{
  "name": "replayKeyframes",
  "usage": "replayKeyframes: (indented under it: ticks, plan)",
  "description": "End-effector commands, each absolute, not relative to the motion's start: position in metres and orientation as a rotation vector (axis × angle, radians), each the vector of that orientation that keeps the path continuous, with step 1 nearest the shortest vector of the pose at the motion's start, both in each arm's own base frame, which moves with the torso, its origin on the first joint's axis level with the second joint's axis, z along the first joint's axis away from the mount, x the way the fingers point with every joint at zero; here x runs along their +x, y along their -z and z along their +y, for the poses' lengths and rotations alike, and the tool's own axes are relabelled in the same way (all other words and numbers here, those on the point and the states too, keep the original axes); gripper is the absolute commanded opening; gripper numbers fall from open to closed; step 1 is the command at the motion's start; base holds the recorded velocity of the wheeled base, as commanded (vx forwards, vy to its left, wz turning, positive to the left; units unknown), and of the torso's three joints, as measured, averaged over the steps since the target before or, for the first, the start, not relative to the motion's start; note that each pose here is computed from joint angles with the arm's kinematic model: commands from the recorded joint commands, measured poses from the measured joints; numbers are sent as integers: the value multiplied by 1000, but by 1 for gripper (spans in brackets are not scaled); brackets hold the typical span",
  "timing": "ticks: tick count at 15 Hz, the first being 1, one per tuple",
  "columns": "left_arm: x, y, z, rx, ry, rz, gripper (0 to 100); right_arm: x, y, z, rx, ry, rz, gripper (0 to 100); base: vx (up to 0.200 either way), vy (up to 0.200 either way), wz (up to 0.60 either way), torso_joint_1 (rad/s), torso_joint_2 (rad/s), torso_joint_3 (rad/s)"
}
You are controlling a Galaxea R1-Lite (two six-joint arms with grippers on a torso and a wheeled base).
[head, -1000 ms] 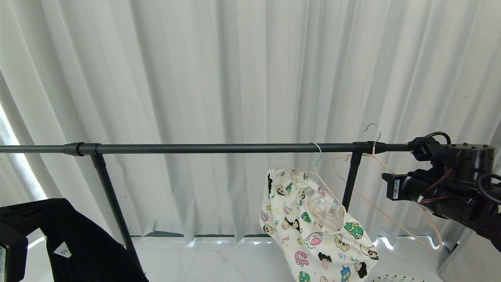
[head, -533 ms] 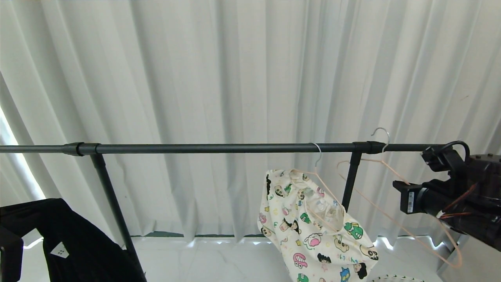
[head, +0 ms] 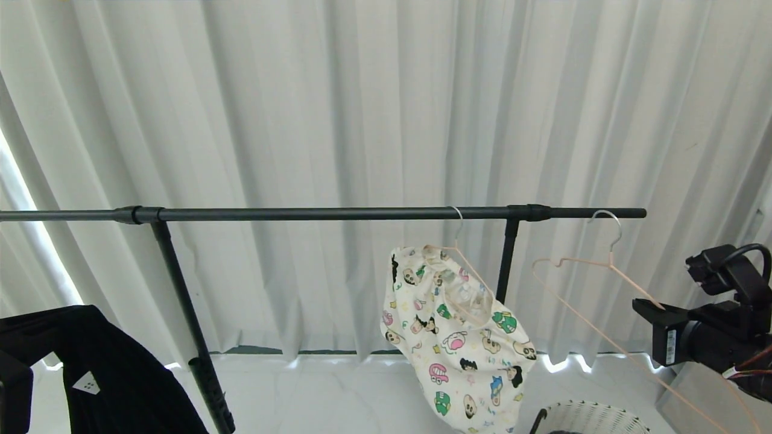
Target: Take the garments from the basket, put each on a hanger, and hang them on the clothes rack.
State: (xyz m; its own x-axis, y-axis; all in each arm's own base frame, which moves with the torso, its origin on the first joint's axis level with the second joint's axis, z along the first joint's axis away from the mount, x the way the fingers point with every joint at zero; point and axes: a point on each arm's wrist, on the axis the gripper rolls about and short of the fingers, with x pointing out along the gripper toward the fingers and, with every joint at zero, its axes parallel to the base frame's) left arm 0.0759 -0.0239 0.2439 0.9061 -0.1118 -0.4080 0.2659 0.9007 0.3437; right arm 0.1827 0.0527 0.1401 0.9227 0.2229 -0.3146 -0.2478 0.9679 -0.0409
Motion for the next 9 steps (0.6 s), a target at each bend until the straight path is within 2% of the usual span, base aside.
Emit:
replayKeyframes:
  ticks: [1,2,9]
  plan:
    - [76,-244,-24,405,200,391,0,173,-142,50,-81,-248,292,0,-200,-200,0,2,7,2]
    - [76,-244,-24,405,200,389,0,170,-142,49,-84,-249,288,0,-200,-200,0,2,-2,-2]
    - [76,-243,-24,405,202,392,0,165,-142,55,-93,-286,286,0,0,0,0,0,0,0]
